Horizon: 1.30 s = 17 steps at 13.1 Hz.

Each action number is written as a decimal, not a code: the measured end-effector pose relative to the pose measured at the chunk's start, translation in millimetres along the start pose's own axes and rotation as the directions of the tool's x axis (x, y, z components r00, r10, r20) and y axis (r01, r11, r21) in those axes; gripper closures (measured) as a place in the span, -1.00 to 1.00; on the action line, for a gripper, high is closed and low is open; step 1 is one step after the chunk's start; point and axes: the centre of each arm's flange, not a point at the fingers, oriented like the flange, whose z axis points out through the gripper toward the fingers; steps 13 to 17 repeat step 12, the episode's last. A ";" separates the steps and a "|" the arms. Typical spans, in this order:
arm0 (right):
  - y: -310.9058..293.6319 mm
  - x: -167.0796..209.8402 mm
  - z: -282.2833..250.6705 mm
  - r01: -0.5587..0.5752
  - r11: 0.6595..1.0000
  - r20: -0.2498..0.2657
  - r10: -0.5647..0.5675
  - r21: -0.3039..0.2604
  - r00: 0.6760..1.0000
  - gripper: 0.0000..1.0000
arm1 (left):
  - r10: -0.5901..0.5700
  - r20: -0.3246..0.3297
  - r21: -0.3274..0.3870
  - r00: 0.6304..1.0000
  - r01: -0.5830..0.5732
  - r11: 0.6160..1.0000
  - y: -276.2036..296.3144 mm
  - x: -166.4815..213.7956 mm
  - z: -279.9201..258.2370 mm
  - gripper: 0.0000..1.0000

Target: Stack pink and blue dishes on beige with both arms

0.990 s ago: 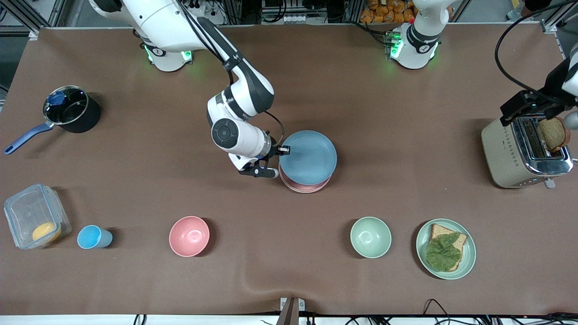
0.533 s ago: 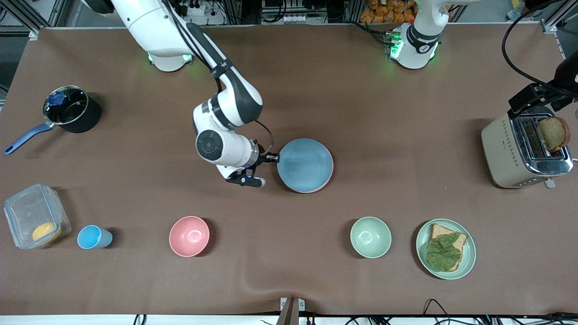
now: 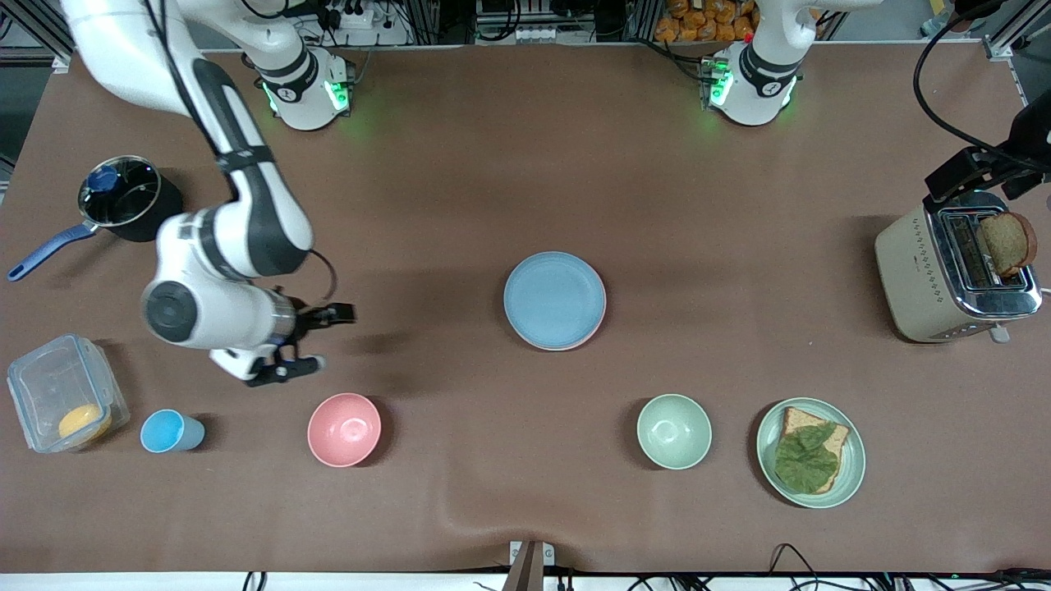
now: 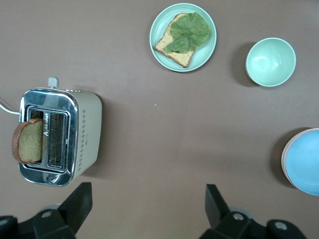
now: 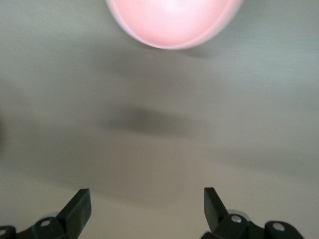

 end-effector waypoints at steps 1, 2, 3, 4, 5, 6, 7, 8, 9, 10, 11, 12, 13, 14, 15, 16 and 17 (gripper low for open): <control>17.6 -16.1 -23.4 0.015 1.000 -0.013 -0.015 -0.013 1.000 -1.00 | 0.010 0.003 -0.009 1.000 -0.010 1.000 5.5 -1.2 0.2 -1.00; 35.3 -33.6 -51.2 0.003 1.000 -0.024 -0.003 -0.014 1.000 -1.00 | 0.022 0.003 -0.012 1.000 -0.022 1.000 12.1 -2.8 0.1 -1.00; 55.8 -52.6 -82.9 -0.021 1.000 -0.043 0.020 -0.012 0.999 -1.00 | 0.032 0.003 -0.012 0.999 -0.032 0.999 17.5 -4.5 -0.4 -1.00; 75.5 -72.9 -114.3 -0.043 0.999 -0.064 0.042 -0.008 0.997 -1.00 | 0.036 0.005 -0.012 0.999 -0.036 0.999 19.7 -5.6 -0.7 -1.00; 90.2 -93.0 -144.6 -0.065 0.998 -0.089 0.064 -0.007 0.994 -1.00 | 0.035 0.006 -0.012 0.999 -0.035 0.999 19.0 -5.7 -0.8 -1.00; 95.9 -110.8 -172.4 -0.081 0.997 -0.114 0.080 -0.009 0.990 -1.00 | 0.033 0.007 -0.012 0.999 -0.033 0.999 17.8 -5.5 -0.4 -1.00; 94.9 -125.8 -194.0 -0.098 0.995 -0.127 0.096 -0.010 0.987 -1.00 | 0.032 0.009 -0.011 0.999 -0.032 0.999 17.2 -5.5 0.0 -1.00; 93.3 -140.0 -209.6 -0.134 0.991 -0.125 0.132 -0.005 0.983 -1.00 | 0.031 0.010 -0.011 0.999 -0.031 0.999 16.8 -5.5 0.2 -1.00; 93.5 -151.1 -219.6 -0.186 0.983 -0.117 0.185 0.002 0.976 -1.00 | 0.030 0.010 -0.011 0.999 -0.030 0.999 16.2 -5.5 0.3 -1.00; 93.6 -158.5 -228.1 -0.245 0.970 -0.110 0.244 0.009 0.963 -1.00 | 0.028 0.011 -0.011 1.000 -0.028 1.000 15.0 -5.5 0.1 -1.00; 92.6 -163.1 -237.5 -0.300 0.954 -0.106 0.300 0.015 0.948 -1.00 | 0.025 0.013 -0.010 1.000 -0.025 1.000 13.1 -5.7 -0.3 -1.00; 90.6 -166.3 -247.2 -0.339 0.941 -0.105 0.339 0.018 0.935 -1.00 | 0.019 0.016 -0.010 1.000 -0.018 1.000 9.4 -6.0 -1.3 -1.00; 90.6 -166.3 -247.2 -0.339 0.941 -0.105 0.339 0.018 0.935 -1.00 | 0.019 0.016 -0.010 1.000 -0.018 1.000 9.4 -6.0 -1.3 -1.00; 90.6 -166.3 -247.2 -0.339 0.941 -0.105 0.339 0.018 0.935 -1.00 | 0.019 0.016 -0.010 1.000 -0.018 1.000 9.4 -6.0 -1.3 -1.00; 90.6 -166.3 -247.2 -0.339 0.941 -0.105 0.339 0.018 0.935 -1.00 | 0.019 0.016 -0.010 1.000 -0.018 1.000 9.4 -6.0 -1.3 -1.00; 90.6 -166.3 -247.2 -0.339 0.941 -0.105 0.339 0.018 0.935 -1.00 | 0.019 0.016 -0.010 1.000 -0.018 1.000 9.4 -6.0 -1.3 -1.00; 90.6 -166.3 -247.2 -0.339 0.941 -0.105 0.339 0.018 0.935 -1.00 | 0.019 0.016 -0.010 1.000 -0.018 1.000 9.4 -6.0 -1.3 -1.00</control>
